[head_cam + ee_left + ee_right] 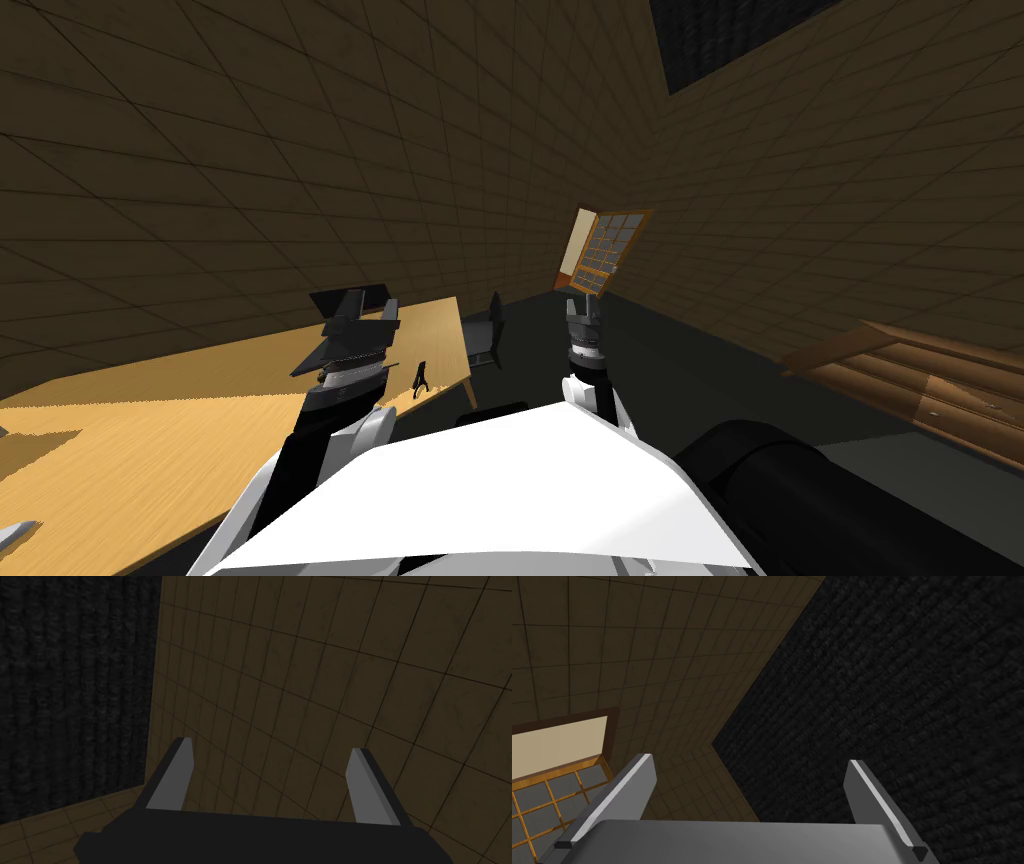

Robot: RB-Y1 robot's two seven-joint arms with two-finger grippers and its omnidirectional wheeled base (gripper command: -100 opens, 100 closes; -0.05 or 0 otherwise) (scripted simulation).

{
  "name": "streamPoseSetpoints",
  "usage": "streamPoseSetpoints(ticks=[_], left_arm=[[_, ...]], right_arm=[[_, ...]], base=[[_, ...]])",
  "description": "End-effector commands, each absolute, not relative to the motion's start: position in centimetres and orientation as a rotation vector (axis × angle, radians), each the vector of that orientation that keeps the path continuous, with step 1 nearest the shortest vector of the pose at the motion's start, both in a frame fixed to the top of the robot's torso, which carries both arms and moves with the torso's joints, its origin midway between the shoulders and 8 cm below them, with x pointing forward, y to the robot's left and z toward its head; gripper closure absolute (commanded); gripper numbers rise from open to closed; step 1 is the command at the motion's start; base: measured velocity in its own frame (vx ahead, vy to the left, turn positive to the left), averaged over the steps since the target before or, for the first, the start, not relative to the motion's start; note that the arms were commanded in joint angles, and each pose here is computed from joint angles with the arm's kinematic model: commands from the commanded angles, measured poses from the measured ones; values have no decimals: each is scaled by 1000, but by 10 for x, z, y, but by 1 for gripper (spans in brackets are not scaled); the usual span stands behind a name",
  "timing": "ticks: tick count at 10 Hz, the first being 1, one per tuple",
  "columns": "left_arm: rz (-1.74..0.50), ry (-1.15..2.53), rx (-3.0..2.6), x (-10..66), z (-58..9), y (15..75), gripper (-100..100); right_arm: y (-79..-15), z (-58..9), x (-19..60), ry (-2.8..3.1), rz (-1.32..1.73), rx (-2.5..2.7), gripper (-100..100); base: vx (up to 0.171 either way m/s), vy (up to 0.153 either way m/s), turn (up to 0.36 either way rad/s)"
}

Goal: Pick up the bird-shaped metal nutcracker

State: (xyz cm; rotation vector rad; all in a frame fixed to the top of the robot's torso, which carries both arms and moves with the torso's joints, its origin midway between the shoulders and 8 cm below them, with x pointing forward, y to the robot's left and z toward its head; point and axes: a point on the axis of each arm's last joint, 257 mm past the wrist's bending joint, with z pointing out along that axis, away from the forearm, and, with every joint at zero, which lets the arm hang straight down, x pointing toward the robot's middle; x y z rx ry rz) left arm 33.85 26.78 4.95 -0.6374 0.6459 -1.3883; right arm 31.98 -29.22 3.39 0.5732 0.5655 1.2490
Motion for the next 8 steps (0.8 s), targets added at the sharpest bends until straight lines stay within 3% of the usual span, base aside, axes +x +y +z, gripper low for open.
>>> streamPoseSetpoints(ticks=[1,8], left_arm=[[-1416,683,-637,343,39,260,-100],[-1549,895,-675,361,-31,227,-100]], right_arm=[[-292,34,320,566,1249,573,0],[-292,34,320,566,1249,573,0]], base=[[-36,23,-33],[-85,59,-61]])
